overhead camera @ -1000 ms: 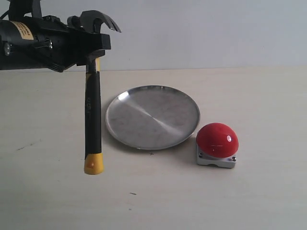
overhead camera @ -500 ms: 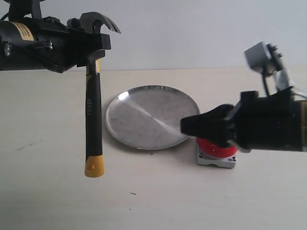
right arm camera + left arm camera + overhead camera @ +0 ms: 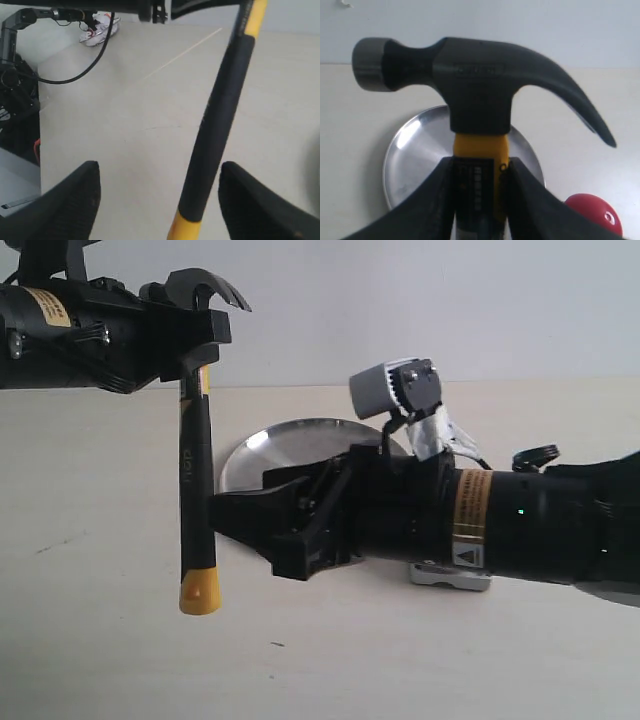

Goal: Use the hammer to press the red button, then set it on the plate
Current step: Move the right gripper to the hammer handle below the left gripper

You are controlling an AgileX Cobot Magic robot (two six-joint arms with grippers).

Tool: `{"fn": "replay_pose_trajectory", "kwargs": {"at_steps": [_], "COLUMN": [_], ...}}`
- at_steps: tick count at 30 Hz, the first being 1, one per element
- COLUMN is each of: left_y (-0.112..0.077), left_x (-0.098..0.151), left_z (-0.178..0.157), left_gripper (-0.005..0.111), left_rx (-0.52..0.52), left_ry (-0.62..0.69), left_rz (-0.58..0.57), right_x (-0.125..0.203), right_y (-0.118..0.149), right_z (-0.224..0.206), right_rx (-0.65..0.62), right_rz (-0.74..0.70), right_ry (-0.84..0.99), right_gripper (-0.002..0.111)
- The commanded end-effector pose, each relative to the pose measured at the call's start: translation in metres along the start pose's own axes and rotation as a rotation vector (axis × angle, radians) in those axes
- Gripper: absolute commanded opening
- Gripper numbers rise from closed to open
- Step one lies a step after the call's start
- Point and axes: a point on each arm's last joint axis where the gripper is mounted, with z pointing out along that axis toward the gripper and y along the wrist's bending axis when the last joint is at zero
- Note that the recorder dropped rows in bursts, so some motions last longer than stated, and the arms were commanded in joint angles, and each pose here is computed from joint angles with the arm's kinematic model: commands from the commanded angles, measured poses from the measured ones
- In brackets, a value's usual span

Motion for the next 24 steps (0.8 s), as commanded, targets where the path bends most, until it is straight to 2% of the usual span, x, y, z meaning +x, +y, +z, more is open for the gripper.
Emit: {"fn": "replay_pose_trajectory", "kwargs": {"at_steps": [1,8,17,20,24], "left_y": [-0.006,-0.005,-0.005,-0.005,-0.005], "left_x": [-0.009,-0.008,-0.007,-0.007,-0.007], "left_z": [-0.007,-0.007,-0.007,-0.007,-0.007], "left_gripper": [0.0,0.0,0.0,0.0,0.0], "left_rx": [0.028,0.024,0.023,0.023,0.023], "left_ry": [-0.057,-0.046,-0.044,-0.044,-0.044], "left_rz": [-0.015,0.002,0.01,0.01,0.01], "right_x": [-0.006,-0.001,0.001,0.002,0.005], "right_y": [-0.004,-0.022,-0.032,-0.035,-0.038], "right_z": [0.022,0.049,0.075,0.082,0.087], "right_rx": [0.031,0.052,-0.015,-0.024,-0.025], "right_rz": [0.001,0.045,0.083,0.12,0.163], "right_ry": [-0.001,0.016,-0.018,-0.015,0.013], "right_gripper": [0.066,0.068,0.068,0.063,0.049]}}
